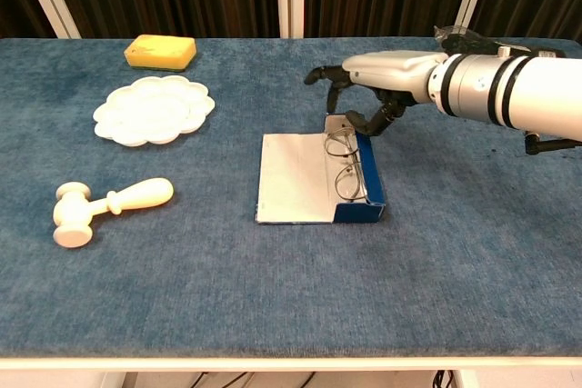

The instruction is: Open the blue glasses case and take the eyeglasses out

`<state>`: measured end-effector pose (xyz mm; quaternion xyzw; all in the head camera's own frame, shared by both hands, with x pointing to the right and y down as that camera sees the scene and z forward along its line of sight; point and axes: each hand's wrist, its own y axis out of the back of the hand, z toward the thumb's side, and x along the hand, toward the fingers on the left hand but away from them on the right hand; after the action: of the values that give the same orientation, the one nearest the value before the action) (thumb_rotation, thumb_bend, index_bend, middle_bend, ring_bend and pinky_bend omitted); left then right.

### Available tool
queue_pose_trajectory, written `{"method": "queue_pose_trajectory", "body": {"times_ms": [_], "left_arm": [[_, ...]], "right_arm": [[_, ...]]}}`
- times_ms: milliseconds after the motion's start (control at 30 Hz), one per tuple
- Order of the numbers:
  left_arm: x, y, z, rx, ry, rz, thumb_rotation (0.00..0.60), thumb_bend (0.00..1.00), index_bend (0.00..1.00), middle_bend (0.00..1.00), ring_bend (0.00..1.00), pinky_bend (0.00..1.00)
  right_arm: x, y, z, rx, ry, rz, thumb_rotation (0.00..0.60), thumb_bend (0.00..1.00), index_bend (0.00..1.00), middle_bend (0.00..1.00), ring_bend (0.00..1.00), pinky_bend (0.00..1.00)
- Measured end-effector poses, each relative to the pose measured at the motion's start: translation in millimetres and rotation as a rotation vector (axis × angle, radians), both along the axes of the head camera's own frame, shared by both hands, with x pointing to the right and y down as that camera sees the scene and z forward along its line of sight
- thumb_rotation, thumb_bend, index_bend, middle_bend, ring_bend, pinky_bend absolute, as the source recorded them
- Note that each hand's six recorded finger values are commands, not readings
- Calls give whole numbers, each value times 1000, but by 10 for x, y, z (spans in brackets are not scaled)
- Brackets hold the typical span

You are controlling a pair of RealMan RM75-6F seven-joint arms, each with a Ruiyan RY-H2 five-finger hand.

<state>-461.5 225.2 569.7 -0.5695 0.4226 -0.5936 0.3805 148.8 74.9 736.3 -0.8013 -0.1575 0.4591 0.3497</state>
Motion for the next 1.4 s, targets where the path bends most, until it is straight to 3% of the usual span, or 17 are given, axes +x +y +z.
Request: {"method": "queue_pose_trajectory", "body": {"times_ms": [67,200,367,500,700,1167,1400], "left_arm": [[-6,11,3,-1,1,-3,600,36,146,65,0,0],[7,13,16,-3,5,0,600,36,146,65,0,0],[26,18,6,2,6,7,600,37,146,65,0,0],[11,37,-16,7,6,0,600,37,147,65,0,0],[3,58,-17,9,9,-4,600,37,146,65,0,0],[3,50,-23,9,9,-1,600,37,146,65,0,0],[-6,60,-14,6,10,-6,600,36,147,65,0,0]], "right_arm": [[-77,51,-69,25,-24,-23,600,461,0,189,0,0],[-237,315,-222,58,-80,-116,600,186,0,138,0,0],[-284,717,-274,78,-101,-222,600,51,0,45,0,0],[-304,875,-266,91,-114,-230,600,37,0,26,0,0],[-331,931,-225,91,-122,-225,600,36,0,22,0,0],[-476,784,-90,102,-138,-155,600,41,0,22,0,0],[-366,756,-26,112,-86,-155,600,144,0,27,0,0]]}}
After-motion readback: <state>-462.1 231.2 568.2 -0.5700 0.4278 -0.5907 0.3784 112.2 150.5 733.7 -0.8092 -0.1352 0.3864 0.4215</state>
